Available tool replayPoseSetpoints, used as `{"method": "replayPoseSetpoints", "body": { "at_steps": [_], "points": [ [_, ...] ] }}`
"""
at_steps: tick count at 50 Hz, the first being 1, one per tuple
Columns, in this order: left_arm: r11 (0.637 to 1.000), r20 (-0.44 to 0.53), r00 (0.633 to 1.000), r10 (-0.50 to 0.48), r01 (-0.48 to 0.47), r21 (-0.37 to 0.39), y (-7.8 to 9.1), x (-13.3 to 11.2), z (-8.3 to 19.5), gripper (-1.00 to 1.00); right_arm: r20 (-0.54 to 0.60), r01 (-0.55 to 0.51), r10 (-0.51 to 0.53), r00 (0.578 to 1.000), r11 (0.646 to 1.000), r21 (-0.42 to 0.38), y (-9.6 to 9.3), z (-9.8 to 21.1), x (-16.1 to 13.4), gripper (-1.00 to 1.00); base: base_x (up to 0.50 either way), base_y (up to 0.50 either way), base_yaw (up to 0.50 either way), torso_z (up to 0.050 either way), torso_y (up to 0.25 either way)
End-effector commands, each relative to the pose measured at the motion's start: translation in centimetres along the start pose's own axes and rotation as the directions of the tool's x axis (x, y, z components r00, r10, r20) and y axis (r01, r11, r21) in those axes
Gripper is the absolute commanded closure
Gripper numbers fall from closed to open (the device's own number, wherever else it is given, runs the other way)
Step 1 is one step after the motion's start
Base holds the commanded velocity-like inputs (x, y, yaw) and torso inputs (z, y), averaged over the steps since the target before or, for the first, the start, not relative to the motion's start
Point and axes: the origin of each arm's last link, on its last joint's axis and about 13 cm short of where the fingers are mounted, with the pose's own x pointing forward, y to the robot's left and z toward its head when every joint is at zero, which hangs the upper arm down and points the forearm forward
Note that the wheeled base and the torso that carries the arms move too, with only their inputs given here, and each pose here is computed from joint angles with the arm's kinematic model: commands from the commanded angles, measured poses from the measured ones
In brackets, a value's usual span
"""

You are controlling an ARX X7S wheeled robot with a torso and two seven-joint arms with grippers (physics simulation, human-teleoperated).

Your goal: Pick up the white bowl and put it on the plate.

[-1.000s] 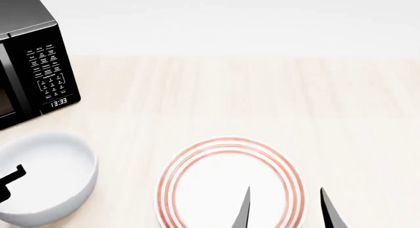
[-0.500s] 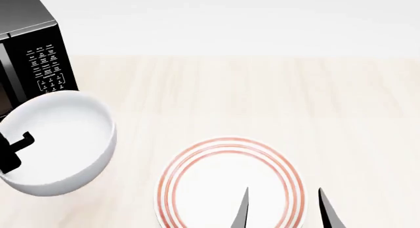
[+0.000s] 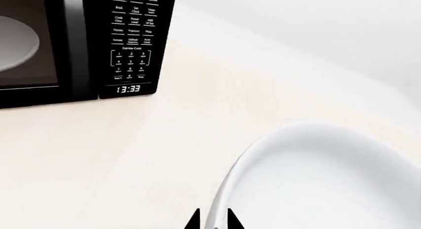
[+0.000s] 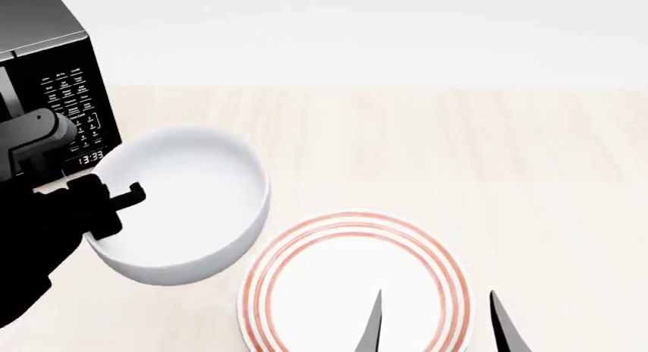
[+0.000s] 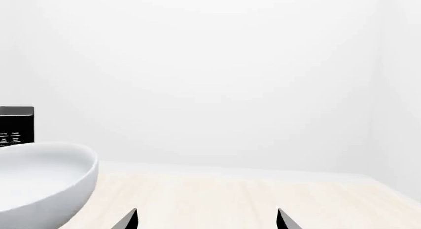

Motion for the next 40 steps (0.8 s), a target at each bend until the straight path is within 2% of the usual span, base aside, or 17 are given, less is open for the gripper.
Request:
{"method": "replayPoseSetpoints", "body": {
  "at_steps": [1, 7, 23, 40],
  "points": [
    [0.995, -0.015, 0.995, -0.094, 0.094, 0.025, -3.0, 0.7, 0.1, 1.00, 0.002, -0.002, 0.002, 1.000, 1.000, -0.001, 0.0, 0.1, -0.1, -1.00, 0.00, 0.00, 0.00, 0.000, 0.000],
    [0.990, -0.041, 0.991, -0.124, 0.126, 0.060, -4.2, 1.2, -0.7, 1.00, 0.003, 0.001, -0.001, 1.000, 1.000, 0.000, 0.0, 0.1, -0.1, -1.00, 0.00, 0.00, 0.00, 0.000, 0.002],
    [0.973, -0.087, 0.974, -0.207, 0.214, 0.082, -7.3, 1.6, -2.4, 1.00, -0.002, -0.001, 0.001, 1.000, 1.000, 0.003, -0.1, -0.2, 0.1, -1.00, 0.00, 0.00, 0.00, 0.000, 0.001],
    [0.958, -0.123, 0.960, -0.251, 0.265, 0.111, -9.4, 2.9, -3.9, 1.00, -0.010, -0.002, 0.002, 1.000, 1.000, 0.006, -0.1, -0.4, 0.1, -1.00, 0.00, 0.00, 0.00, 0.000, 0.000]
  ]
}}
